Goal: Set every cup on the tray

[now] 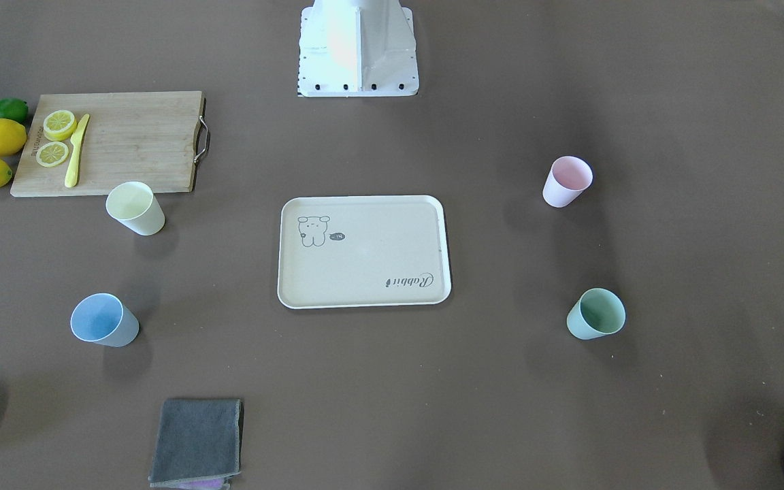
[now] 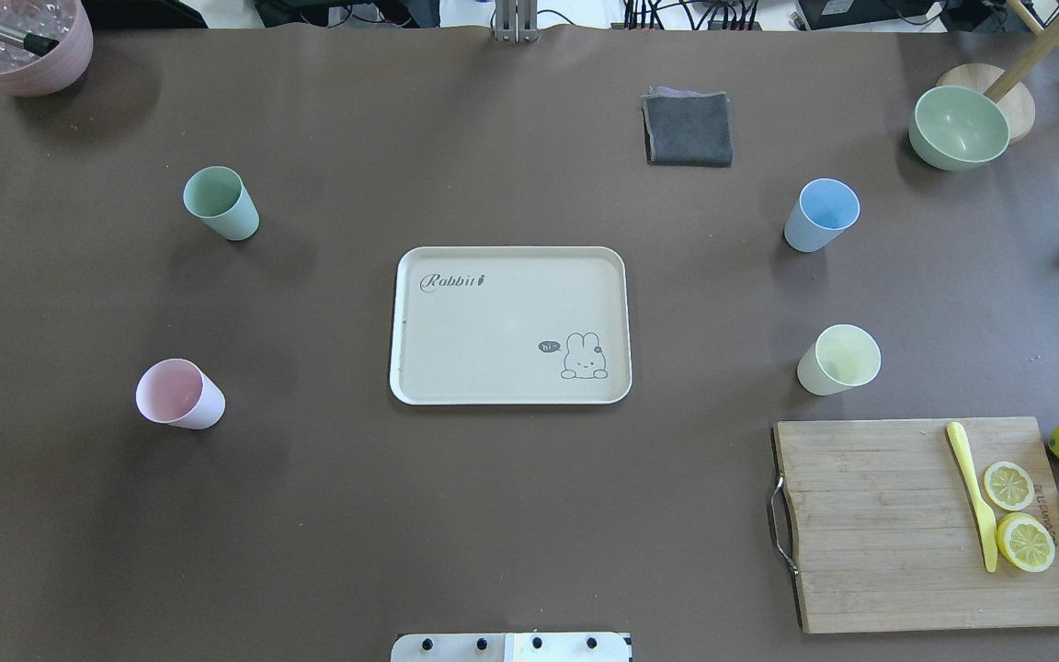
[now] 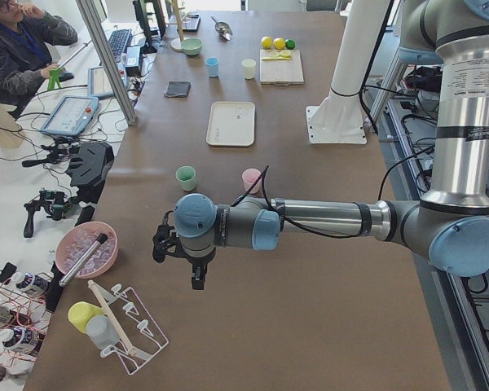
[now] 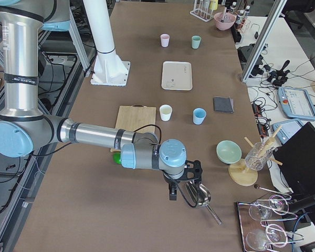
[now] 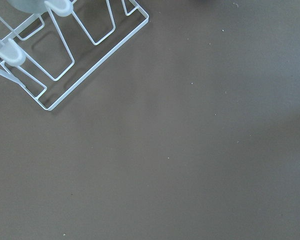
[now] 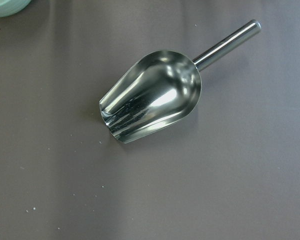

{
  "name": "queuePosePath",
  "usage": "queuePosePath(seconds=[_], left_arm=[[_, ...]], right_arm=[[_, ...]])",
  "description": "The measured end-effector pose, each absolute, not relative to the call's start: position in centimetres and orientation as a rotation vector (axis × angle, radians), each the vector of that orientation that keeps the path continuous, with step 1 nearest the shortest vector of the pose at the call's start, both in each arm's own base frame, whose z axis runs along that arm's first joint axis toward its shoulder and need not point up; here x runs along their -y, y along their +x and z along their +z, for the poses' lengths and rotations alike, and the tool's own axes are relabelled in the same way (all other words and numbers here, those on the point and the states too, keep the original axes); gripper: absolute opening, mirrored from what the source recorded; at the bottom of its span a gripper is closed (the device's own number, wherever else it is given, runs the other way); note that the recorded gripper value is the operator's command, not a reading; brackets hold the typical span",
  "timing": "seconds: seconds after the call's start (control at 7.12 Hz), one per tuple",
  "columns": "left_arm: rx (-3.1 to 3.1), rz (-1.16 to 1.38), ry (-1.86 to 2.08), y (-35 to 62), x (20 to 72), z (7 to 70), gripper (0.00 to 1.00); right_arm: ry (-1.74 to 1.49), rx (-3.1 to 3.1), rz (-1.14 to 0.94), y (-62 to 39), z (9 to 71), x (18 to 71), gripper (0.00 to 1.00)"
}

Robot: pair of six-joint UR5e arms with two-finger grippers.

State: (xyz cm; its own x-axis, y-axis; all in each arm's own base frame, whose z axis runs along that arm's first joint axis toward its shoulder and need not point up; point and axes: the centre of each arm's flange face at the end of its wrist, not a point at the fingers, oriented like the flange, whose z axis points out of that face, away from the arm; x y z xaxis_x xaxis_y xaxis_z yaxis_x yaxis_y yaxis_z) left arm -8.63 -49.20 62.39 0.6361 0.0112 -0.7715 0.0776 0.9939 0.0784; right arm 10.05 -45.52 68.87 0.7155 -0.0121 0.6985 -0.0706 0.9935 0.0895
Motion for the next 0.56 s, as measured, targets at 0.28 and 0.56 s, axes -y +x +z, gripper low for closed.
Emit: queuePosePath(seconds=[0.28,0.56], left_arm=[[-0.881,-0.026,0.133,-8.6,49.3,61.5,0.98],[-0.877,0.017,0.222,-8.7,49.7,59.7,0.98]], right_arm=[[0.163,0.770,0.012,10.1,68.5,45.6,1.00],[0.244,0.764,-0.021,10.1,68.0,45.7,1.00]])
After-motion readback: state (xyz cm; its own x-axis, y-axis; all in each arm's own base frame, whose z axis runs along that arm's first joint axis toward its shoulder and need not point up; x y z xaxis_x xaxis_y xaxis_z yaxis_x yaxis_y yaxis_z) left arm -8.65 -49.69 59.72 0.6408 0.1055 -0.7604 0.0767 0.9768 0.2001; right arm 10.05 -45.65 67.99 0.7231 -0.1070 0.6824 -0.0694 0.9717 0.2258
